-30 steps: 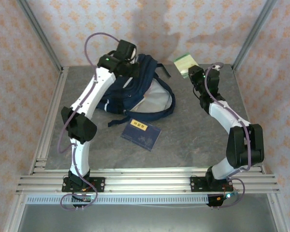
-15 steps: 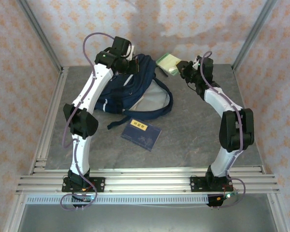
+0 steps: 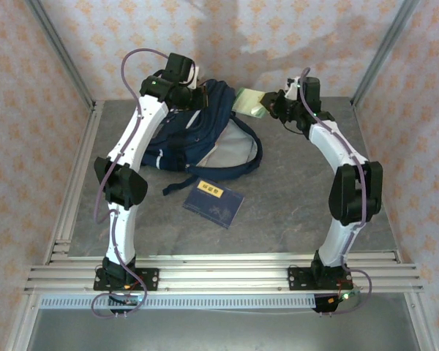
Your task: Pack books, pencil case, and school supplies into a backpack
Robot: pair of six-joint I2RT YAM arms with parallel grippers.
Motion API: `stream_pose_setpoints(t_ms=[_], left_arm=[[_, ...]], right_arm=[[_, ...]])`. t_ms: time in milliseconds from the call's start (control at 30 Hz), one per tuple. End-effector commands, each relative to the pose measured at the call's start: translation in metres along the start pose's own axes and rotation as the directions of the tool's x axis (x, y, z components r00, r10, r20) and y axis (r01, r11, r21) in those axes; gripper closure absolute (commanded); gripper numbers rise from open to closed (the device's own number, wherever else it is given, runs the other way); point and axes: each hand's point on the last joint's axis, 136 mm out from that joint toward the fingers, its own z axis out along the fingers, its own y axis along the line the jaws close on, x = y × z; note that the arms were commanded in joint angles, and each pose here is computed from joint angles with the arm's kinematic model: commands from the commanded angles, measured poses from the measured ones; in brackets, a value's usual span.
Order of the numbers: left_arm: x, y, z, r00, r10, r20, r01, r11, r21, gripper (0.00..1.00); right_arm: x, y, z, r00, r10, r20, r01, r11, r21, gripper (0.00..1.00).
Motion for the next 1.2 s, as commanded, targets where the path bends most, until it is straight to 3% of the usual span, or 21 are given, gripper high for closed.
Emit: stream_pose_setpoints(t_ms=[0, 200, 367, 633, 700, 800, 867, 967, 1167], left_arm=[[-0.059, -0.023, -0.05, 0.973, -0.004, 0.229, -0.016, 0.996, 0.085, 1.0], [-0.067, -0.029, -0.055, 0.967, -0.025, 0.255, -0.007, 0.993, 0.12, 1.0], [-0.069, -0.034, -0.053, 0.966, -0.03, 0.256, -0.009, 0.989, 0.151, 1.0], [-0.075, -0.038, -0.051, 0.963, -0.051, 0.263, -0.002, 0.98, 0.199, 1.0], [-0.077, -0.038, -0.05, 0.963, -0.059, 0.263, 0.003, 0.978, 0.209, 1.0], [-0.078, -0.034, -0.05, 0.963, -0.068, 0.261, 0.012, 0.977, 0.211, 1.0], [-0.079, -0.025, -0.049, 0.964, -0.077, 0.256, 0.025, 0.98, 0.199, 1.0], [-0.08, -0.01, -0.048, 0.963, -0.11, 0.246, 0.061, 0.979, 0.197, 1.0], [-0.077, 0.01, -0.047, 0.964, -0.128, 0.233, 0.09, 0.982, 0.169, 1.0]], right_arm=[[0.028, 0.027, 0.023, 0.991, -0.04, -0.129, 0.024, 0.992, -0.125, 1.0], [0.053, 0.042, 0.066, 0.971, 0.005, -0.239, -0.067, 0.965, -0.252, 1.0], [0.07, 0.059, 0.106, 0.984, 0.038, -0.175, -0.1, 0.927, -0.361, 1.0], [0.147, 0.035, 0.189, 0.975, -0.033, -0.22, 0.0, 0.989, -0.149, 1.0], [0.159, 0.035, 0.199, 0.975, -0.071, -0.212, 0.045, 0.991, -0.126, 0.88], [0.173, 0.038, 0.206, 0.969, -0.125, -0.213, 0.099, 0.987, -0.127, 0.56], [0.164, 0.039, 0.2, 0.979, -0.131, -0.157, 0.112, 0.986, -0.124, 0.41], [0.141, 0.045, 0.177, 0.985, -0.167, -0.054, 0.158, 0.978, -0.133, 0.29], [0.096, 0.044, 0.129, 0.975, -0.172, 0.143, 0.19, 0.974, -0.125, 0.26]])
